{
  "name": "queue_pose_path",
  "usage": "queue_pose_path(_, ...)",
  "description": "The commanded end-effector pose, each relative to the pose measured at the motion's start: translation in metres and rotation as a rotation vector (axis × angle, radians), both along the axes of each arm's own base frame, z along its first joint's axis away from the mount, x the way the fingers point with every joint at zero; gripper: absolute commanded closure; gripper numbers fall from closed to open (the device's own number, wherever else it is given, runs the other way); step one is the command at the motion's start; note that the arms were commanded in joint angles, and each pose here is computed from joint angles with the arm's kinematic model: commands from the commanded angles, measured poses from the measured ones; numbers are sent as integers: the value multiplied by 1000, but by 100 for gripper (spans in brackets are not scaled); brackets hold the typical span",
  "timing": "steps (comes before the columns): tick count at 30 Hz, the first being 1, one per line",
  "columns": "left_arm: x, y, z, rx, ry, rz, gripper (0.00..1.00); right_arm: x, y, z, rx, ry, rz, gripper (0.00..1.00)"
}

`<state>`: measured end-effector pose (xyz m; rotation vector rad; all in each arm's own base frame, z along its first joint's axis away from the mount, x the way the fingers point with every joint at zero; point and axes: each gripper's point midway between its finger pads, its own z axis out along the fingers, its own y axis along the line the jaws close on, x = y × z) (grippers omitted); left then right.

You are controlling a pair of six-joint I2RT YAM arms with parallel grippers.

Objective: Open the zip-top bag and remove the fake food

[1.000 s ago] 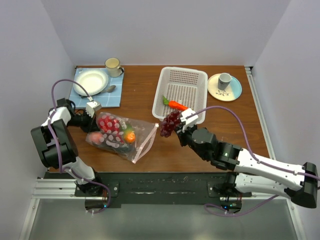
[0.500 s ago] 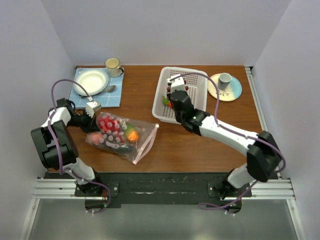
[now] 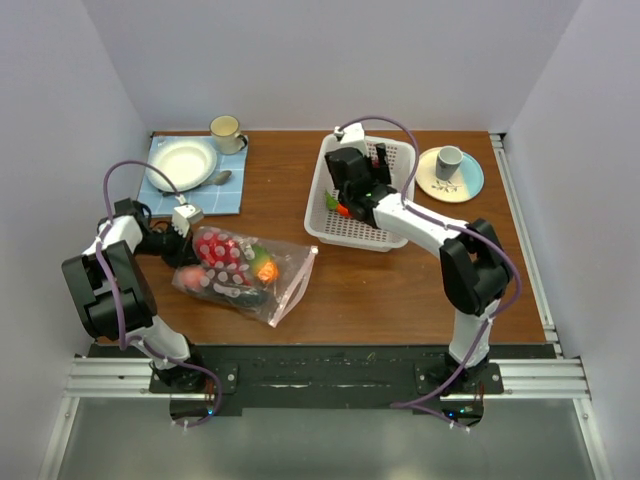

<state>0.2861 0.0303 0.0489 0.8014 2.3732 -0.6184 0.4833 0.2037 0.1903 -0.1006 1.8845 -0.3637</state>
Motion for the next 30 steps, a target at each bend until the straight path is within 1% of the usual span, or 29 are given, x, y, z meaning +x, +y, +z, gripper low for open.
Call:
queue_pose_path(1, 0, -1, 1, -14, -22, -11, 100, -14, -18, 51, 54, -67, -85, 1)
queue_pose_path(3, 0, -1, 0, -15, -19, -11, 100, -26, -17, 57, 83, -52, -50, 2)
queue_pose_path(4, 0, -1, -1, -13, -18, -11, 100, -40, -18, 70, 121, -64, -15, 9)
queue_pose_path(6, 0, -1, -1, -12, -17, -11, 100, -62, 6, 68, 193, -31, 135, 19)
queue_pose_path(7, 0, -1, -1, -10, -18, -10, 100, -78, 7, 51, 192, 11, 175, 31)
queue_pose_path(8, 0, 0, -1, -8, -19, -10, 100, -99, 21, 62, 266, 9, 265, 40)
queue_pose_path(9, 0, 0, -2, -5, -21, -11, 100, -118, 21, 38, 264, 63, 298, 48)
queue_pose_path(10, -1, 0, -2, -6, -16, -12, 100, -131, 25, 29, 282, 79, 329, 68)
queue_pose_path(11, 0, 0, -3, -6, -15, -9, 100, -152, 41, 36, 339, 61, 405, 79)
queue_pose_path(12, 0, 0, -4, -6, -12, -8, 100, -165, 46, 25, 345, 74, 431, 88)
queue_pose_path(13, 0, 0, -4, -10, -11, -8, 100, -183, 46, -6, 329, 130, 453, 99)
queue_pose_path(14, 1, 0, -4, -14, -7, -6, 100, -198, 60, -8, 372, 124, 503, 100)
queue_pose_path(15, 1, 0, -5, -17, -5, -5, 100, -213, 62, -32, 365, 171, 529, 100)
queue_pose_path(17, 2, -1, -4, -17, -8, -5, 100, -232, 79, -43, 383, 184, 590, 100)
queue_pose_path(18, 2, 0, -3, -15, -11, -3, 100, -240, 84, -58, 372, 219, 617, 100)
queue_pose_path(20, 2, 0, -2, -12, -12, 0, 100, -248, 97, -65, 391, 232, 654, 100)
queue_pose_path(21, 2, 1, -1, -10, -16, -1, 100, -249, 102, -78, 380, 257, 660, 100)
queue_pose_path(25, 2, 0, 1, -10, -17, -1, 100, -250, 126, -82, 415, 263, 722, 100)
queue_pose_path(27, 1, 0, 2, -7, -20, -2, 100, -245, 138, -71, 449, 232, 743, 100)
queue_pose_path(30, 0, 0, 0, -6, -15, -2, 100, -240, 156, -68, 465, 229, 772, 100)
